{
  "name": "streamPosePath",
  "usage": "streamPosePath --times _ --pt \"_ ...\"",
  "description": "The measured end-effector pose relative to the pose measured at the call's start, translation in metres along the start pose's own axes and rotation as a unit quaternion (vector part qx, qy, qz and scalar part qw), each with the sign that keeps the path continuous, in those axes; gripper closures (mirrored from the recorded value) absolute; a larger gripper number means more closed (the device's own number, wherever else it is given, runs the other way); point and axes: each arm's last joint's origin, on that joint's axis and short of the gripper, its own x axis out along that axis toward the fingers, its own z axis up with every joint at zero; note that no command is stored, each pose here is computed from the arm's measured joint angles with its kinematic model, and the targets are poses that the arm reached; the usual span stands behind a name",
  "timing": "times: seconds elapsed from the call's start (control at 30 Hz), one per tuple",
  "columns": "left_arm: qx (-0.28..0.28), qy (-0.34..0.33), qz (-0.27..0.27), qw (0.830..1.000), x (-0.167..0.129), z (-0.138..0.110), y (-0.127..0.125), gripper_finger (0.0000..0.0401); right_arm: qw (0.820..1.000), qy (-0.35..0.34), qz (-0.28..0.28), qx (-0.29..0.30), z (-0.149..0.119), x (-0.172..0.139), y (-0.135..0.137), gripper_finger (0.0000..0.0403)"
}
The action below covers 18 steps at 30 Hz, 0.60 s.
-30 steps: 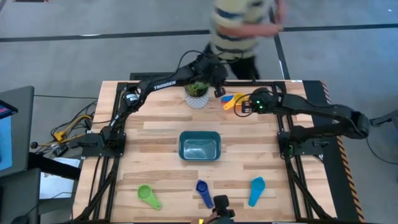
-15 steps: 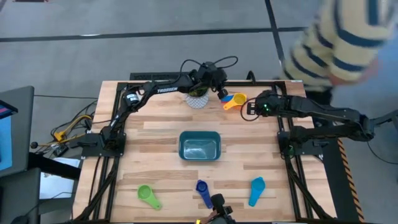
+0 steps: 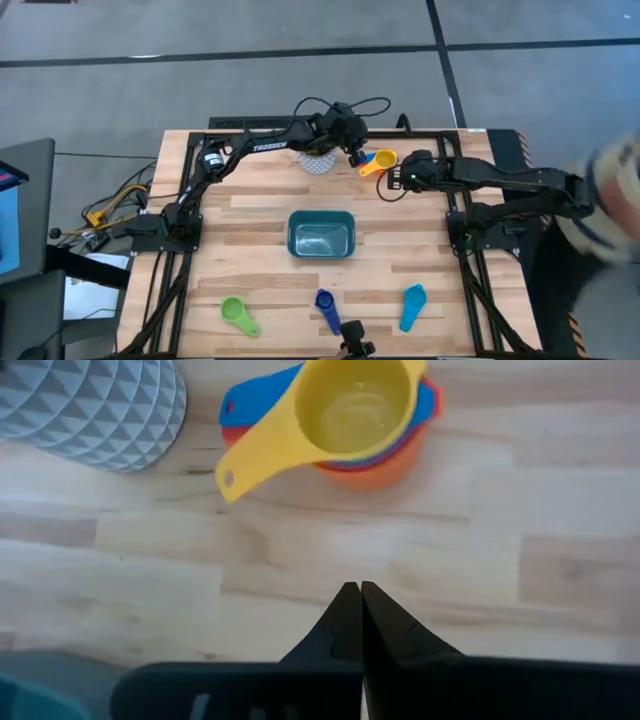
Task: Nest measuring cups in basket
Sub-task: Stack the yellow measuring cup on top of the blue measuring cup
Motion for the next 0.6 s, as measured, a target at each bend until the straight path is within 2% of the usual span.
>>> streamPosePath --times 0.13,0.3,0.5,0.6 --pt "0.002 0.035 -0.013 0.999 -0.009 0.011 0.002 0.0342 1.000 -0.007 0.002 -0.014 0.010 0.017 0.006 0.0396" --pt "0.020 0.059 -0.013 0.998 -0.026 0.033 0.011 0.0342 0.999 -0.026 0.040 -0.026 0.033 0.040 0.014 0.0396" --pt "0.040 0.073 0.016 0.996 -0.059 0.066 0.028 0.0342 0.995 -0.056 0.085 -0.022 0.063 0.066 0.016 0.0396" --pt "0.042 0.054 0.034 0.997 -0.076 0.075 0.035 0.0342 0.990 -0.058 0.125 -0.017 0.075 0.083 0.018 0.0396"
